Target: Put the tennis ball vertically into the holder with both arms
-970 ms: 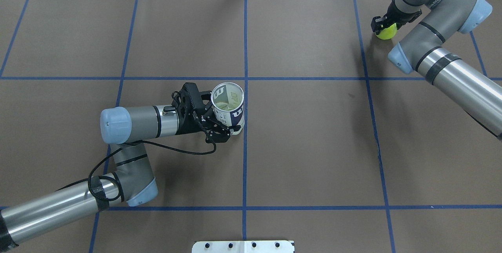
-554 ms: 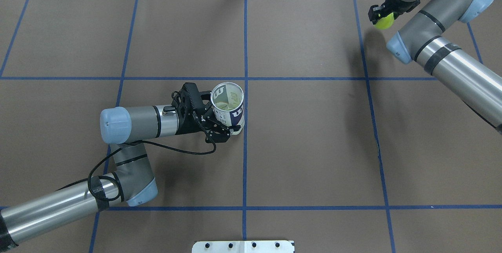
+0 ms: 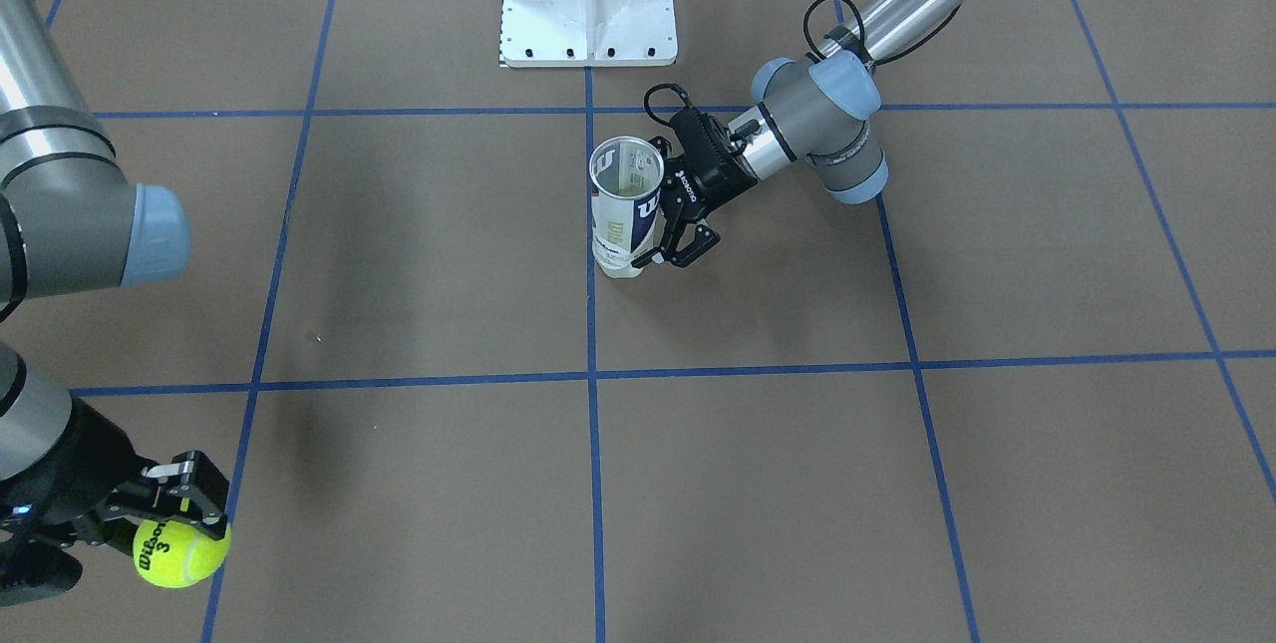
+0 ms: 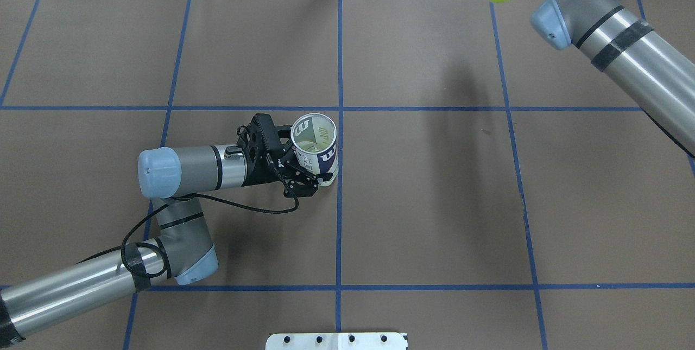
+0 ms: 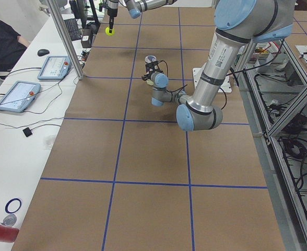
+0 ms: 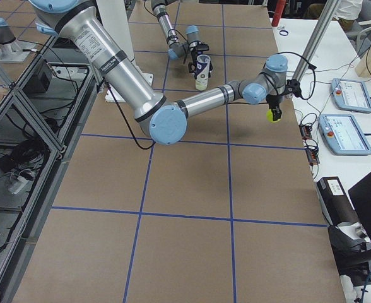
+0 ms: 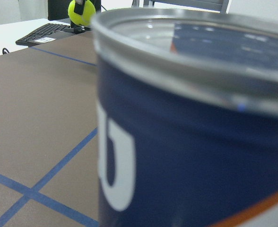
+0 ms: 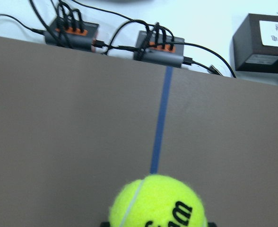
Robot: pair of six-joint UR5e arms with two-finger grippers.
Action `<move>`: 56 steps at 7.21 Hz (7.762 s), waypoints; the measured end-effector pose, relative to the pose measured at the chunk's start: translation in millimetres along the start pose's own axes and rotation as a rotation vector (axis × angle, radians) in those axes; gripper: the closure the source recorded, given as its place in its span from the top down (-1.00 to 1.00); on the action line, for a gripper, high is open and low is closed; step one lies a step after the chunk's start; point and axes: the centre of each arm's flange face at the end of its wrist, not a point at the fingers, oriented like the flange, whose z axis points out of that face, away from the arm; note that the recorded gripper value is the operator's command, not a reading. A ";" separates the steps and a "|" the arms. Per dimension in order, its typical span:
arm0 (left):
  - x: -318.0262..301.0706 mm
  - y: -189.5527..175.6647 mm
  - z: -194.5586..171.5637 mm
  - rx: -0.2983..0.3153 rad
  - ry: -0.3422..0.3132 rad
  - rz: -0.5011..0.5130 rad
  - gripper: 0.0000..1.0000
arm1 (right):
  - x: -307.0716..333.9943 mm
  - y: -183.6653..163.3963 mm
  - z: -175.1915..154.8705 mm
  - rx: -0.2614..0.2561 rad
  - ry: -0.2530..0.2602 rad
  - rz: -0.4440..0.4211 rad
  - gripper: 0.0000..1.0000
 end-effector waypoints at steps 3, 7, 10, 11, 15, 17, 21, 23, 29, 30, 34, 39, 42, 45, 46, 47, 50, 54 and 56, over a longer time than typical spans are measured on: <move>-0.2 0.2 0.1 0.000 -0.001 0.000 0.97 | -170.9 69.7 -78.3 -0.060 -0.104 0.104 -1.00; 0.0 0.0 0.0 0.000 0.000 0.000 0.98 | -289.6 132.6 -77.6 -0.082 -0.166 0.095 -1.00; 0.0 0.0 0.0 0.000 0.000 -0.001 0.98 | -332.9 161.6 -73.4 -0.101 -0.178 0.052 -1.00; 0.0 0.0 0.0 0.000 0.000 -0.001 0.98 | -347.8 167.9 -77.0 -0.112 -0.170 0.046 -1.00; -1.2 0.7 -0.6 -0.002 -0.002 -0.002 0.98 | -370.5 194.8 -75.4 -0.157 -0.128 0.035 -1.00; -1.4 1.0 -0.6 -0.002 -0.002 -0.002 0.98 | -369.9 204.1 -77.0 -0.175 -0.111 0.036 -0.80; -1.2 0.5 -0.8 -0.001 -0.002 -0.001 0.98 | -374.5 215.2 -70.0 -0.178 -0.098 0.025 0.95; -1.1 0.4 -0.9 0.000 -0.001 -0.001 0.98 | -375.4 216.8 -70.6 -0.172 -0.098 0.021 0.96; -4.5 -0.9 -2.2 0.001 -0.007 0.000 0.98 | -372.2 222.2 -88.5 -0.156 -0.128 0.010 0.96; -7.1 -1.2 -3.4 0.001 -0.011 0.000 0.98 | -371.7 223.1 -91.3 -0.154 -0.133 0.009 0.96; -10.9 1.3 -8.6 -0.001 -0.014 0.001 0.98 | -364.7 227.0 -95.8 -0.148 -0.141 0.007 0.96; -5.2 -1.2 -12.9 0.010 -0.003 0.001 0.98 | -355.7 229.6 -97.0 -0.146 -0.141 0.008 0.96; -4.3 -3.4 -13.9 0.014 -0.001 0.002 0.98 | -353.0 229.6 -96.3 -0.145 -0.139 0.010 0.96; -2.1 -2.4 -22.4 0.018 0.004 0.003 0.98 | -351.0 228.4 -96.4 -0.144 -0.138 0.012 0.96; -1.2 -1.0 -29.1 0.019 0.006 0.003 0.98 | -350.6 228.1 -96.5 -0.143 -0.138 0.013 0.96; -0.7 0.4 -33.7 0.018 0.007 0.003 0.98 | -350.2 227.7 -96.8 -0.143 -0.138 0.013 0.96; -0.7 18.5 -72.3 0.001 0.008 0.000 0.99 | -338.7 225.7 -101.4 -0.135 -0.140 0.019 0.96; -29.4 3.5 -144.0 -0.084 -0.054 -0.008 0.99 | -282.3 227.5 -108.9 -0.114 -0.123 0.048 0.97; -69.5 -41.5 -175.1 -0.260 -0.167 -0.070 0.99 | -229.9 211.4 -103.3 -0.113 -0.080 0.077 0.97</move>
